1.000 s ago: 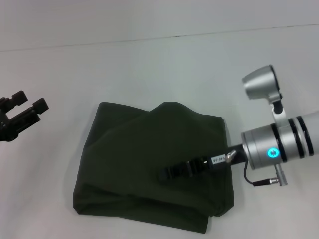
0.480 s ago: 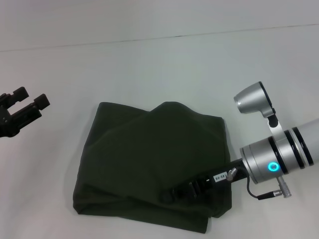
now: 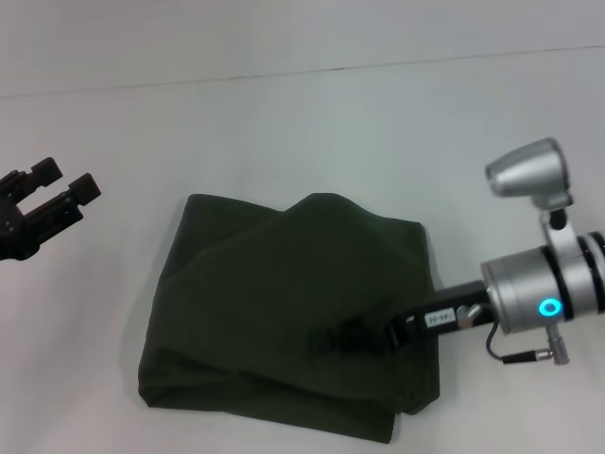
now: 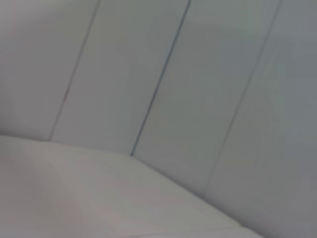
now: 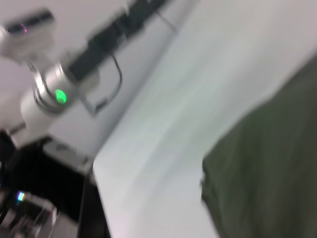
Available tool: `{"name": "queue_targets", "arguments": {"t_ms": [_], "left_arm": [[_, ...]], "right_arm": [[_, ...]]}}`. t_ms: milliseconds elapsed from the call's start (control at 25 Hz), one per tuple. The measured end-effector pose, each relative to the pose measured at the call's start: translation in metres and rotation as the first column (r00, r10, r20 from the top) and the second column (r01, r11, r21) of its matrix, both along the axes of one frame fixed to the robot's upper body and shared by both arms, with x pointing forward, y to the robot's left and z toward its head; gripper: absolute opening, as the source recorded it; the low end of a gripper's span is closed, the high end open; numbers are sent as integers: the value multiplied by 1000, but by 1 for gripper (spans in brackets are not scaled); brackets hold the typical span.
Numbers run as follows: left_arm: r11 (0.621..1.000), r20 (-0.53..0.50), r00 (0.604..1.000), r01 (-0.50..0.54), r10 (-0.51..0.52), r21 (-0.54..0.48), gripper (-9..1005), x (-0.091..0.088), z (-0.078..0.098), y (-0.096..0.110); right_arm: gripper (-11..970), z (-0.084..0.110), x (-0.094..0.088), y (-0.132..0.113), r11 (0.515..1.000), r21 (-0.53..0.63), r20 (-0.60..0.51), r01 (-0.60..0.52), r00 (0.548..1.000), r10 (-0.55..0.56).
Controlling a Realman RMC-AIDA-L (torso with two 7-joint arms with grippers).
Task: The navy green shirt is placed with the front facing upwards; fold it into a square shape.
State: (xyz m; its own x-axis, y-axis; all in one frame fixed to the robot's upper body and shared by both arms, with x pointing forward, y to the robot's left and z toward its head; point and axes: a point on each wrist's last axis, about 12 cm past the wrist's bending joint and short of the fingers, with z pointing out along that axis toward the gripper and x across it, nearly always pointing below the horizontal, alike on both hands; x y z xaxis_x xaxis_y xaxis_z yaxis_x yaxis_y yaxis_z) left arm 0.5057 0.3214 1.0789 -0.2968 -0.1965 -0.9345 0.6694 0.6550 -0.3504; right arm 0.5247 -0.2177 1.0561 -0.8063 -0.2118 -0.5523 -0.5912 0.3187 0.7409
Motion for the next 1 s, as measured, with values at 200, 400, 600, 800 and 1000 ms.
{"name": "queue_targets", "arguments": {"t_ms": [200, 400, 600, 800, 1000], "left_arm": [[997, -1, 997, 71, -71, -22, 758, -4, 9, 2], [991, 9, 991, 132, -132, -10, 762, -11, 16, 4], [976, -28, 976, 216, -216, -13, 763, -19, 16, 1], [957, -96, 952, 287, -290, -49, 758, -23, 17, -3], [948, -114, 942, 310, -317, -76, 753, -28, 15, -5]], "right_arm": [[45, 8, 7, -24, 994, 34, 88, 107, 990, -110], [202, 16, 3, -48, 985, 98, 190, 139, 969, -156], [415, 22, -8, -58, 989, 133, 323, 68, 940, -108], [571, 23, -15, -56, 993, 115, 389, -9, 920, -37], [739, 23, -22, -49, 988, 118, 409, -103, 911, 46]]}}
